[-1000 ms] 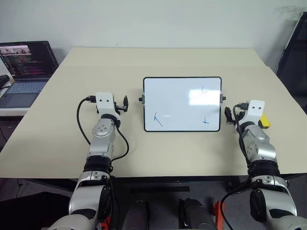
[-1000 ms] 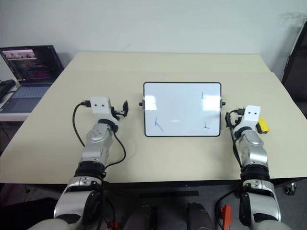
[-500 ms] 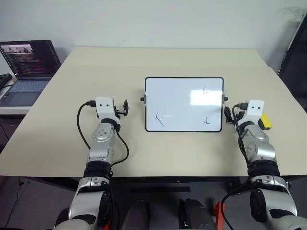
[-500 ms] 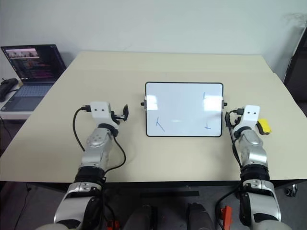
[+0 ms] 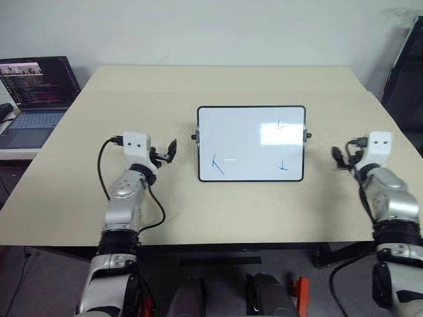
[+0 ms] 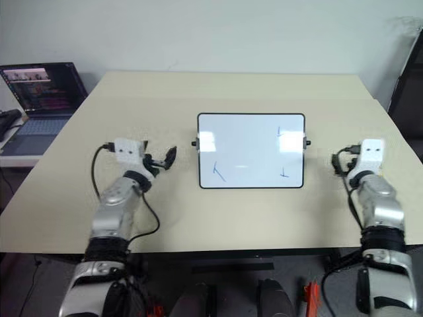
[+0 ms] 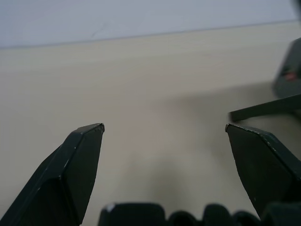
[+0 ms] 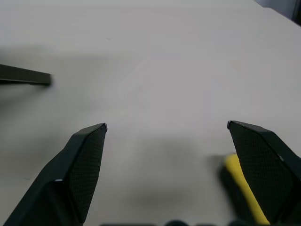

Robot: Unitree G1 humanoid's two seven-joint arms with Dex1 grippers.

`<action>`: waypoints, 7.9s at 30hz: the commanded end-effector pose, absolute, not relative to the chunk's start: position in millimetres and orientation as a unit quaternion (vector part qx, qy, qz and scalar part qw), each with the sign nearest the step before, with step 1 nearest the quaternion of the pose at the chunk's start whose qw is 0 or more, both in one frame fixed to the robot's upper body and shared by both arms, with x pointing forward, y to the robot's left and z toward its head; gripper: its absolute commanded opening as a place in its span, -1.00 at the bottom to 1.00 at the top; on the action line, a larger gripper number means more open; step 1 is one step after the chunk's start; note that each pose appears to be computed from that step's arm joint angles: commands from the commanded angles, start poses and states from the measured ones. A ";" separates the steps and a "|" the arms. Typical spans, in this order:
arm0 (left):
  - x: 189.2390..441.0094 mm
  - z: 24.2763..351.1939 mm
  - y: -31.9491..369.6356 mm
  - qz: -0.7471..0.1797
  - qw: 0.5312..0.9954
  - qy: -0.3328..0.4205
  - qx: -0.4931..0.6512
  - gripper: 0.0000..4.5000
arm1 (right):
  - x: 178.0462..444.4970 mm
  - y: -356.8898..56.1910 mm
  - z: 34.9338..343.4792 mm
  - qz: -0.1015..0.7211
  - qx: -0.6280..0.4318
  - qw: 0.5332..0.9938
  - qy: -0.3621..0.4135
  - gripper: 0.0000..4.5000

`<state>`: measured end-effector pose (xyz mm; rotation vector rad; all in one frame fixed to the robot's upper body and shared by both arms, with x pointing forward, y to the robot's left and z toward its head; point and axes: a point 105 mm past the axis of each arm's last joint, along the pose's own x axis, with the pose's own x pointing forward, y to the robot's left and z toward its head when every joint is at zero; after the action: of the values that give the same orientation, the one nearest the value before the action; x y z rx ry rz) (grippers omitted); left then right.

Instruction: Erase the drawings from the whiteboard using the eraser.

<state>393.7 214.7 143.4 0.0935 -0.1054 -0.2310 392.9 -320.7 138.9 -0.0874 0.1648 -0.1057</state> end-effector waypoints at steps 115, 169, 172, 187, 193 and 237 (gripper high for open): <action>306.3 139.9 -18.6 -0.627 0.777 0.035 0.040 1.00 | 389.6 -358.4 112.5 0.007 0.044 0.987 0.157 0.91; 298.5 132.5 -26.9 -0.631 0.775 0.037 0.031 1.00 | 396.2 -344.9 135.8 0.029 -0.051 0.935 0.349 0.91; 298.9 131.8 -25.9 -0.629 0.776 0.038 0.030 1.00 | 397.3 -335.7 128.3 0.044 -0.034 0.934 0.353 0.91; 299.5 130.9 -26.1 -0.629 0.775 0.040 0.031 1.00 | 393.9 -333.1 120.8 0.044 -0.016 0.932 0.358 0.91; 298.6 129.7 -25.7 -0.630 0.774 0.042 0.034 1.00 | 397.2 -352.3 139.9 0.005 0.006 0.960 0.281 0.91; 295.4 126.6 -23.0 -0.635 0.770 0.050 0.040 1.00 | 377.4 -350.0 116.7 0.052 0.027 0.988 0.145 0.91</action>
<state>299.7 -20.4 114.9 0.0751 0.1597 -1.3611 374.7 -346.0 97.0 0.0702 0.3983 0.1142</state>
